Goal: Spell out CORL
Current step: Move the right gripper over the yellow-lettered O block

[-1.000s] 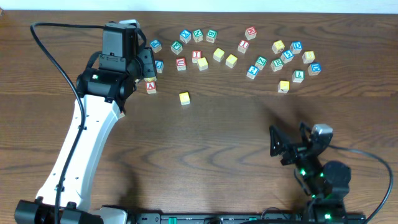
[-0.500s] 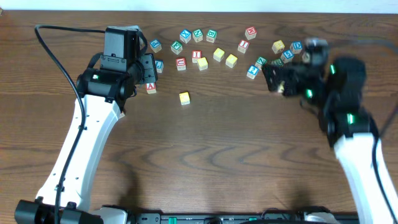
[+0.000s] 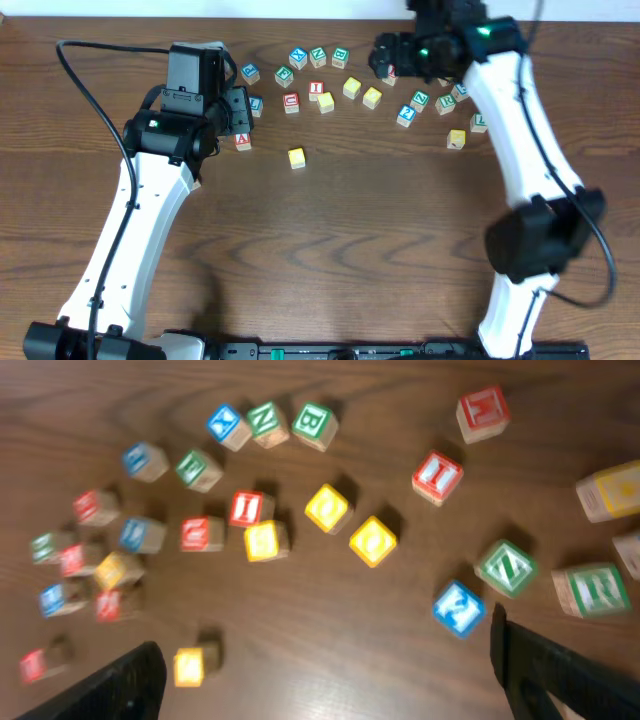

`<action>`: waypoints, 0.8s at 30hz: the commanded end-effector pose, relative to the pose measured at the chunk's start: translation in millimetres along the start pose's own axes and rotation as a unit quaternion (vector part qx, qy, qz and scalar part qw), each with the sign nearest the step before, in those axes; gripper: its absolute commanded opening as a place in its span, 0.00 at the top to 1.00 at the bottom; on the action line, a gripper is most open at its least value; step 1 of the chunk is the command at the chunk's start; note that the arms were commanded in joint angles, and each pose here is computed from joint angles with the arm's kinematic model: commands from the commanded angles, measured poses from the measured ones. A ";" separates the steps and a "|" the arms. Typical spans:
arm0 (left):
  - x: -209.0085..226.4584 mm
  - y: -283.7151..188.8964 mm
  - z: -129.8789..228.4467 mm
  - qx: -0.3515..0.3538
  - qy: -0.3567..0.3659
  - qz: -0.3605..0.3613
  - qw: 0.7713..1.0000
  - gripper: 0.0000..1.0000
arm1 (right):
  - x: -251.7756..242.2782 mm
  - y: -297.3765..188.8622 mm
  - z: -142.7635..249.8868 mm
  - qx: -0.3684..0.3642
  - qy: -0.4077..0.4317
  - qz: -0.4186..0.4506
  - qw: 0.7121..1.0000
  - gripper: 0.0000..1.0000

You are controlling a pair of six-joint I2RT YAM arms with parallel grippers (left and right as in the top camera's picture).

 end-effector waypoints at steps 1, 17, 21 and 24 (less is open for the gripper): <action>1.2 -8.5 -3.5 -0.013 0.000 -0.002 1.000 0.45 | 0.0 36.6 0.4 0.010 -0.014 0.032 0.999 0.01; 1.2 -8.5 -3.5 -0.013 0.000 -0.002 1.000 0.45 | -8.7 145.1 27.4 0.043 0.098 0.069 0.992 0.39; 1.2 -8.5 -3.4 -0.013 0.000 -0.002 1.000 0.45 | -16.6 160.4 35.2 0.021 0.149 0.130 0.980 0.41; 1.2 -8.5 -3.4 -0.013 0.000 -0.002 1.000 0.45 | -14.6 164.7 36.9 0.009 0.160 0.140 0.977 0.42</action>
Point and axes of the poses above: each gripper's point midway between its finger pads, its own y axis out along the fingers, its own x axis along the line the jaws close on, z = x × y, the point moved 10 cm from there along -y, back along the fingers, and after that the axes turned 14 degrees about y, right-handed, at the moved point
